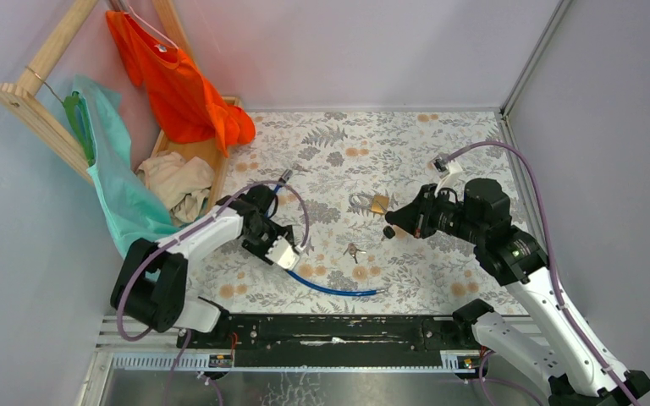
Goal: Unlock with the key
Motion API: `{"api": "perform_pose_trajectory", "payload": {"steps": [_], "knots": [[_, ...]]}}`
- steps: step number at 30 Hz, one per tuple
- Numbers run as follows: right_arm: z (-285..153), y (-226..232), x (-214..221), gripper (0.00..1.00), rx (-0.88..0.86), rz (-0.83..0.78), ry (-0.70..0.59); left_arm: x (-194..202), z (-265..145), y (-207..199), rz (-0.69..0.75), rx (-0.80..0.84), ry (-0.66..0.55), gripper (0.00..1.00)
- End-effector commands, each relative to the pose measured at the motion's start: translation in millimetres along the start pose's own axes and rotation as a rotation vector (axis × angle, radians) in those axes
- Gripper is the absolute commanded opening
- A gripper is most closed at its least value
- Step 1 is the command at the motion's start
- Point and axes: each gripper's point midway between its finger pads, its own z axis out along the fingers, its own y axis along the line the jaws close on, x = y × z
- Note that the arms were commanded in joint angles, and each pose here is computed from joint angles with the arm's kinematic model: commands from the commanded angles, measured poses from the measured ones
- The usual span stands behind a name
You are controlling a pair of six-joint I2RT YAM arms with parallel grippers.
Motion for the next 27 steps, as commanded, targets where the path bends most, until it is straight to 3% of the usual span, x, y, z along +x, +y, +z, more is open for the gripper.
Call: {"api": "perform_pose_trajectory", "payload": {"steps": [1, 4, 8, 13, 17, 21, 27], "knots": [[-5, 5, -9, 0.0, -0.011, -0.014, -0.035, -12, -2, 17, -0.249, 0.034, -0.076, 0.56], [-4, 4, -7, 0.0, -0.01, -0.011, -0.034, -13, -3, 25, -0.367, 0.065, -0.09, 0.5], [-3, 1, -6, 0.0, -0.001, -0.009, -0.03, -14, 0, 19, -0.358, 0.098, -0.092, 0.43], [-2, -1, -4, 0.0, 0.007, -0.012, -0.028, -14, 0, 11, -0.389, 0.131, -0.085, 0.42], [-1, -2, -3, 0.0, 0.006, -0.013, -0.027, -14, 1, 10, -0.417, 0.105, -0.077, 0.4], [1, -2, -3, 0.0, -0.001, -0.01, -0.024, -4, 11, 11, -0.477, 0.067, 0.003, 0.33], [1, -2, 0, 0.0, -0.004, -0.006, -0.026, -5, 14, 28, -0.609, 0.015, -0.016, 0.32]]}}
